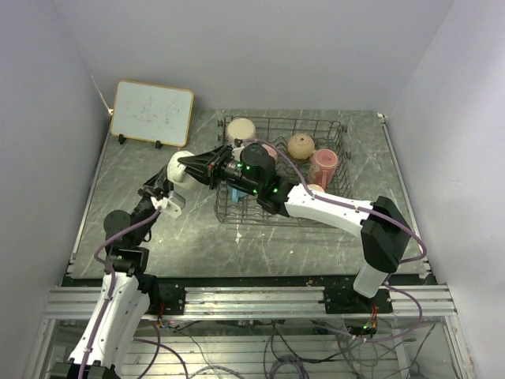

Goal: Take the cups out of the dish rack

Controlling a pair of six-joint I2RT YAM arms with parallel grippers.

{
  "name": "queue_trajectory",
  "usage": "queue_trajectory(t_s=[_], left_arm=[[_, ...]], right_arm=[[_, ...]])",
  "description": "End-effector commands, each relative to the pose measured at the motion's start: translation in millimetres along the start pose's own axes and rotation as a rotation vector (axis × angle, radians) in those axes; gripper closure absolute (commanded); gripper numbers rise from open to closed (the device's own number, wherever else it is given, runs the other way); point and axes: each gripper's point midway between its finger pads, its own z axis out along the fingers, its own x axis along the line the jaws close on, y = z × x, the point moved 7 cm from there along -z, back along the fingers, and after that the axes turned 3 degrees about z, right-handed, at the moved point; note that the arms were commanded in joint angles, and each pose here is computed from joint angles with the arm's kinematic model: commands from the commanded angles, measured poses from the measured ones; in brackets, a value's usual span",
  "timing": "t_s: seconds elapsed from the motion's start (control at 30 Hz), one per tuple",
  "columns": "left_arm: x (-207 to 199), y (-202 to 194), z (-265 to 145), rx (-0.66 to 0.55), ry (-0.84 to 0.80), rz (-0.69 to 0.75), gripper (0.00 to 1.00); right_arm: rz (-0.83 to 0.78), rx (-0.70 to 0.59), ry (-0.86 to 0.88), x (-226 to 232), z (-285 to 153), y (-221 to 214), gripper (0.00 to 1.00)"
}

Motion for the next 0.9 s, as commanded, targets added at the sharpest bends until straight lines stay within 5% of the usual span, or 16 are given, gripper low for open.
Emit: queue_trajectory(t_s=[0.0,0.13,0.3,0.5,0.87], left_arm=[[13,31,-1,-0.173,0.026,0.184,0.78],[11,33,-6,-0.201,0.024,0.241,0.92],[10,25,-6,-0.152,0.009,0.3,0.93],[3,-9,-3,0.061,-0.083,0.347,0.93],[-37,-70,-3,0.441,-0.579,0.24,0.93]], right_arm=[[-0.011,0.114,-0.033,-4,-9,-22,1.0],[-0.014,0.12,-0.079,-16,-10,-18,1.0],[-0.024,0.12,-0.151,-38,-15,-3,0.9],[-0.025,0.149,-0.251,-78,-16,20,0.66],[-0.084,0.1,-0.414,-110,-21,55,0.53]])
